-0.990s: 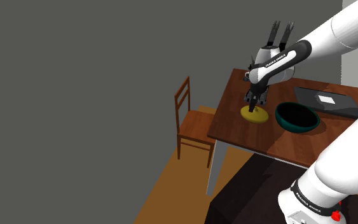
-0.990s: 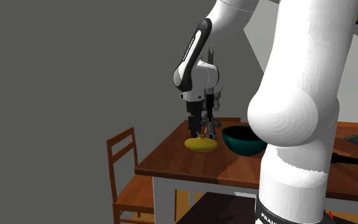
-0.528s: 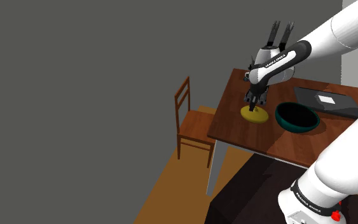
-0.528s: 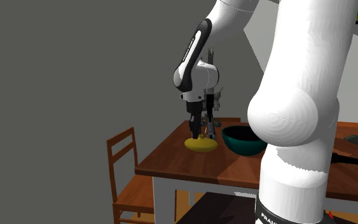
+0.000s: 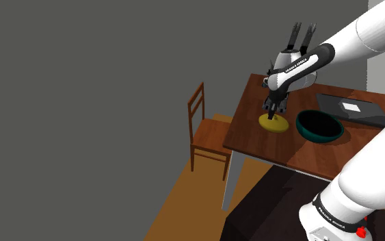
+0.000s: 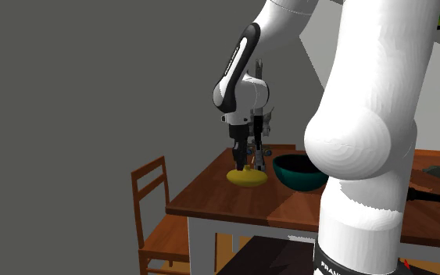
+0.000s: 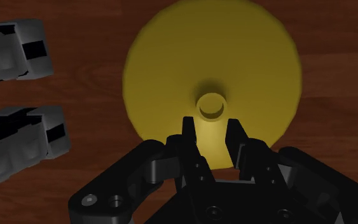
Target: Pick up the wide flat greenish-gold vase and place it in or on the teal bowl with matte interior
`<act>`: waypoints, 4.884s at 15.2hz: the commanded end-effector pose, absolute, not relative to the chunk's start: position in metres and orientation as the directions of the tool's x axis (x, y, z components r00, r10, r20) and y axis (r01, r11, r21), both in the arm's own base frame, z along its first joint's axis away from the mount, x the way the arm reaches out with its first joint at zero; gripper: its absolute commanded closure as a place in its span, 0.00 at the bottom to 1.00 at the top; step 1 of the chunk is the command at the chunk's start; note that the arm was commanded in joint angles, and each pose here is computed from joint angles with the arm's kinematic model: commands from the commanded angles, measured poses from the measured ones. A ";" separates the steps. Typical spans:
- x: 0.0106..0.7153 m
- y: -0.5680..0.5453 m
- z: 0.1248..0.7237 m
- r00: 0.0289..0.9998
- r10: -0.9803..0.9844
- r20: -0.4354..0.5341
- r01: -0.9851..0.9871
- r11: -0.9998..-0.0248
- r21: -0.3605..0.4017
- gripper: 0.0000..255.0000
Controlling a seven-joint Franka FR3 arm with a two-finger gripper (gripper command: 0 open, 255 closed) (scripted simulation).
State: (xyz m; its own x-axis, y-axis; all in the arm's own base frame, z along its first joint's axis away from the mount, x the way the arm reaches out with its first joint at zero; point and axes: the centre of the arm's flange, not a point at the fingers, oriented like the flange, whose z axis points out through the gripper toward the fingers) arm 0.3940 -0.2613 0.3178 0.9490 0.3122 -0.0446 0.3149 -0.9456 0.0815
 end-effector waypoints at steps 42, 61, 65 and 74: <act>0.288 -0.311 0.512 0.949 0.312 -0.045 0.315 -0.946 0.081 1.00; 0.218 -0.344 0.459 0.949 0.312 -0.045 0.315 -0.946 0.081 1.00; 0.218 -0.344 0.438 0.949 0.312 -0.045 0.315 -0.946 0.081 1.00; 0.218 -0.344 0.419 0.949 0.312 -0.045 0.315 -0.946 0.081 1.00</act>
